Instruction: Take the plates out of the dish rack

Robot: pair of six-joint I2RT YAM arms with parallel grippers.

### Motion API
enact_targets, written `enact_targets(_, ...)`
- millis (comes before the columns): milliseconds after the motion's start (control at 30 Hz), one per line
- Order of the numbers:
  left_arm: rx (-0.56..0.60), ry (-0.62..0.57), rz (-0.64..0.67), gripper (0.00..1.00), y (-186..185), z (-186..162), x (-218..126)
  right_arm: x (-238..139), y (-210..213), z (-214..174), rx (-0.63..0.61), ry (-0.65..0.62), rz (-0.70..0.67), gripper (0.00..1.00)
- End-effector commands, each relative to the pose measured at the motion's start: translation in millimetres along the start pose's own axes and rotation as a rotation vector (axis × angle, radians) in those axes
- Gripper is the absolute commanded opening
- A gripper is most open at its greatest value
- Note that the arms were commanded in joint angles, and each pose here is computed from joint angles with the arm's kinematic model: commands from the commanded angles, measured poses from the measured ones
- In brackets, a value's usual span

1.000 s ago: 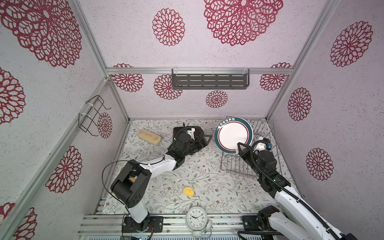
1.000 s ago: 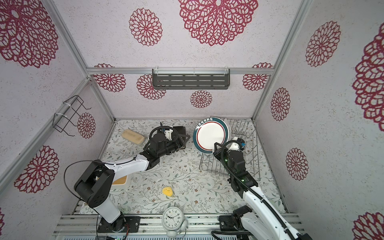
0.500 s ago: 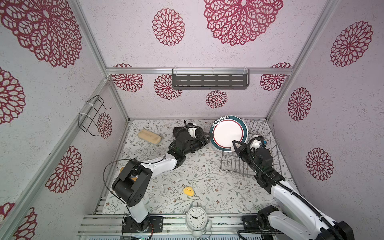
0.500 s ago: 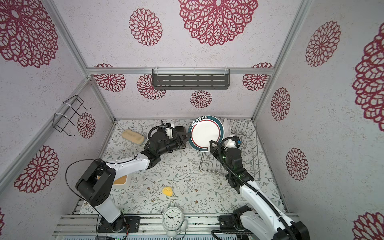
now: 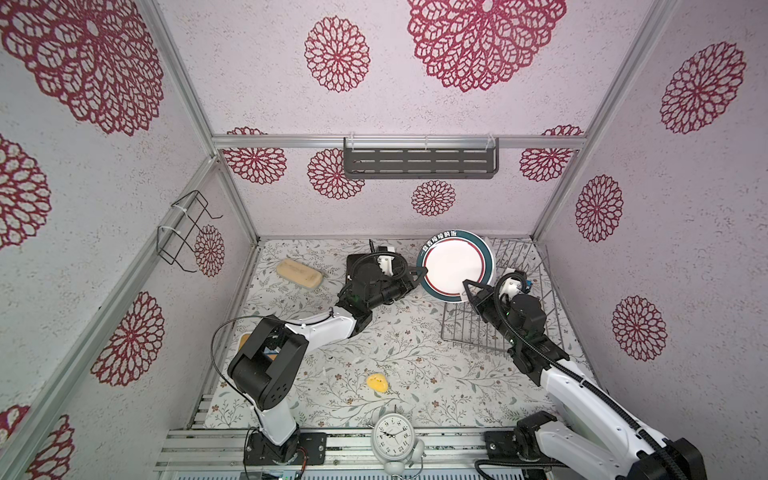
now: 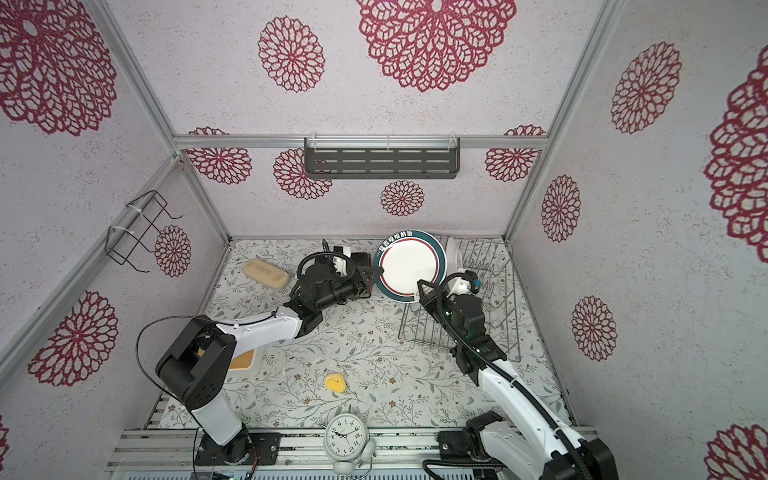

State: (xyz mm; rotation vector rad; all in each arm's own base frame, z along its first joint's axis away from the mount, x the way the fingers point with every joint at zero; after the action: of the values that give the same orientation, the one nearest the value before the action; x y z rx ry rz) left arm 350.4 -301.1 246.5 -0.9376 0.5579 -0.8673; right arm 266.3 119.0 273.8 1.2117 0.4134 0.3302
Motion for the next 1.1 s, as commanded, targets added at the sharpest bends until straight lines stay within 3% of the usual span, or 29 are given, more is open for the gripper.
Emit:
enact_targets(0, 0.017, -0.008, -0.05, 0.3, -10.1, 4.1, 4.7, -4.7, 28.7, 6.6, -0.011, -0.016, 0.147, 0.0)
enact_targets(333, 0.006, -0.017, -0.068, 0.13, -12.6, 5.6, 3.0, -3.8, 26.4, 5.5, -0.019, -0.004, 0.139, 0.01)
enact_targets(633, -0.018, -0.066, -0.118, 0.0, -16.3, 14.2, -2.8, -9.7, 25.2, 8.9, -0.023, -0.022, 0.133, 0.45)
enact_targets(833, 0.001, -0.08, -0.104, 0.0, -18.1, 24.3, -10.8, -15.7, 21.6, 15.3, -0.033, -0.043, 0.103, 0.59)
enact_targets(1067, 0.016, -0.075, 0.009, 0.0, 5.4, 27.8, -28.6, -25.5, 19.4, 22.6, -0.058, -0.071, 0.073, 0.65)
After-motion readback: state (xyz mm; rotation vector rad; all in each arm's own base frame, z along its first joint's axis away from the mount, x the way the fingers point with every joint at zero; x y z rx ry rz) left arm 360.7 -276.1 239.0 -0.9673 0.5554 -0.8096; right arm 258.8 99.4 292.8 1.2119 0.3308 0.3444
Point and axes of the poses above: each gripper's point midway between its finger pads, its own x axis out along the fingers, its own y axis along the line the jaws close on, z = x × y, the point moved 7 cm from there along -x, back along the fingers, and after that the axes turned 8 degrees about x, right-handed, at the moved point
